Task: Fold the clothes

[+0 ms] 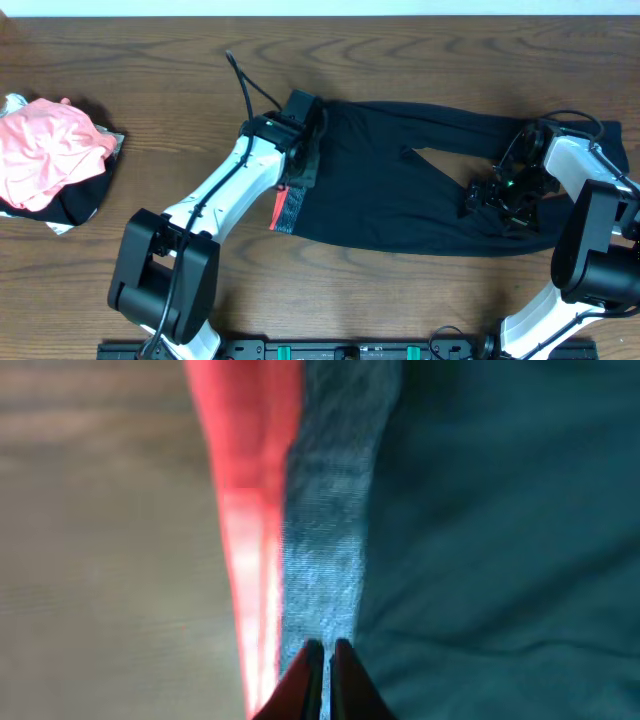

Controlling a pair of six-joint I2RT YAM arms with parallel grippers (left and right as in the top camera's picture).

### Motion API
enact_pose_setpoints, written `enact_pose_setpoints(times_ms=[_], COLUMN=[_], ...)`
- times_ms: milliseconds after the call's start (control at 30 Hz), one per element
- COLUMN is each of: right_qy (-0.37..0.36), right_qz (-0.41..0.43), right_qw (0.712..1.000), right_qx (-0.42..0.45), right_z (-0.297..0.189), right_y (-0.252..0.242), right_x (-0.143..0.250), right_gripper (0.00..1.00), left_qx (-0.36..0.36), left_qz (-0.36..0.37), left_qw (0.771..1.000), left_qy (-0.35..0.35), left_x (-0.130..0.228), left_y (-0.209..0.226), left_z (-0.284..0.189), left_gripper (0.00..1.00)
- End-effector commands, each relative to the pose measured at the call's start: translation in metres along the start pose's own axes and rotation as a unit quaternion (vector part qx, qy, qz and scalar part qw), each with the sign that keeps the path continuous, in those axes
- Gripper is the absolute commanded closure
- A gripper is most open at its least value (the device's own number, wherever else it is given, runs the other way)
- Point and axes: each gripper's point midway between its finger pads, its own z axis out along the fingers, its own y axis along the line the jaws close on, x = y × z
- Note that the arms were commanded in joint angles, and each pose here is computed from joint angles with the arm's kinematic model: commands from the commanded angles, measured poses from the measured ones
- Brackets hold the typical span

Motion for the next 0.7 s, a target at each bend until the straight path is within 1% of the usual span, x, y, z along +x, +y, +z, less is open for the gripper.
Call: enact_pose_setpoints(times_ms=[0, 133, 267, 400, 667], right_qy=[0.018, 0.017, 0.017, 0.016, 0.01], right_qz=[-0.017, -0.017, -0.017, -0.017, -0.018], right_qw=[1.0, 1.0, 1.0, 1.0, 1.0], right_qx=[-0.01, -0.01, -0.01, -0.01, -0.022], right_z=[0.026, 0.026, 0.026, 0.026, 0.025], right_y=[0.0, -0.001, 0.0, 0.0, 0.004], right_x=[-0.001, -0.001, -0.001, -0.002, -0.005], right_gripper=[0.01, 0.01, 0.01, 0.01, 0.01], left_qx=[0.036, 0.037, 0.038, 0.033, 0.015], left_qz=[0.012, 0.008, 0.0, -0.004, -0.008], left_qw=[0.999, 0.997, 0.992, 0.985, 0.972], left_qy=[0.029, 0.069, 0.124, 0.171, 0.236], left_x=[0.012, 0.026, 0.048, 0.07, 0.101], left_y=[-0.016, -0.017, -0.016, -0.013, -0.005], left_z=[0.018, 0.038, 0.053, 0.053, 0.042], left_gripper=[0.94, 0.94, 0.94, 0.94, 0.94])
